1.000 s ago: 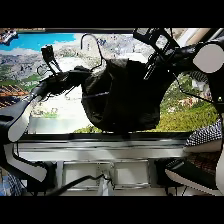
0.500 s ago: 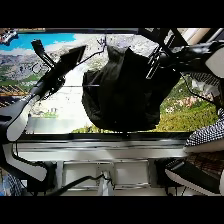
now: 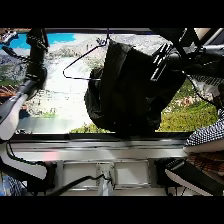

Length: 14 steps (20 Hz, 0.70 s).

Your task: Fold the clothes and pants, and hang the long-sleeved shirts on hangers.

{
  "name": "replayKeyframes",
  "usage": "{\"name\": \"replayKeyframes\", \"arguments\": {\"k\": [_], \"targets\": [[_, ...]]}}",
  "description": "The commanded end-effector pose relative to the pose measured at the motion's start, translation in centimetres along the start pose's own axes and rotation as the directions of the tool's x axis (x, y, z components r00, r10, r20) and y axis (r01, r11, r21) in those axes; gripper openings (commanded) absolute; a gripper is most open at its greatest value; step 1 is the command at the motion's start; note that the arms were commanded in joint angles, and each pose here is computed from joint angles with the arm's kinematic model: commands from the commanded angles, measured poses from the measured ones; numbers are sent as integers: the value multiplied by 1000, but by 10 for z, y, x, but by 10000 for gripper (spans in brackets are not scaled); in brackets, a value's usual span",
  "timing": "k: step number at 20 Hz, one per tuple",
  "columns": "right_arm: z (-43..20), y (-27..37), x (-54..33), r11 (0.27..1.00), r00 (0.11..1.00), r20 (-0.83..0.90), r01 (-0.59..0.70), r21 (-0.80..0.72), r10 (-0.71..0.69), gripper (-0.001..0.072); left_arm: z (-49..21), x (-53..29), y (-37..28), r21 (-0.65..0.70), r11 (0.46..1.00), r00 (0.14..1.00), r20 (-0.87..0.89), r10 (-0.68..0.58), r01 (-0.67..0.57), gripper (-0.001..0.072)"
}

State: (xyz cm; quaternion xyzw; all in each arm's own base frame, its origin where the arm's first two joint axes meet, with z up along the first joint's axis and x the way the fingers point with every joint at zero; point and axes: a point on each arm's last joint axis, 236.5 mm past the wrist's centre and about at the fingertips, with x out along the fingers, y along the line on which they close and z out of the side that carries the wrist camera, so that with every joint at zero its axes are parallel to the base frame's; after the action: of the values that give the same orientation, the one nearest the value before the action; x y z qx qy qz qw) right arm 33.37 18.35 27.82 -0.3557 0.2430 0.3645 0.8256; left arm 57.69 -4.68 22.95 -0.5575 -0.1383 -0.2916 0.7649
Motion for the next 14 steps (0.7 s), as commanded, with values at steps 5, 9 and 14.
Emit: {"name": "replayKeyframes", "arguments": {"k": [5,9,14], "targets": [[6,-6,-1,1000,999,26,26,-3,-26,26,-12,-148,97,508,542,381,-392,837,-669,215],[10,-9,-1,999,998,42,41,-3,-41,26,-114,-213,63,574,554,69,-654,753,-603,696],[10,-7,-1,999,999,41,33,3,-33,26,-214,-225,41,560,661,18,-756,654,-500,702]]}}
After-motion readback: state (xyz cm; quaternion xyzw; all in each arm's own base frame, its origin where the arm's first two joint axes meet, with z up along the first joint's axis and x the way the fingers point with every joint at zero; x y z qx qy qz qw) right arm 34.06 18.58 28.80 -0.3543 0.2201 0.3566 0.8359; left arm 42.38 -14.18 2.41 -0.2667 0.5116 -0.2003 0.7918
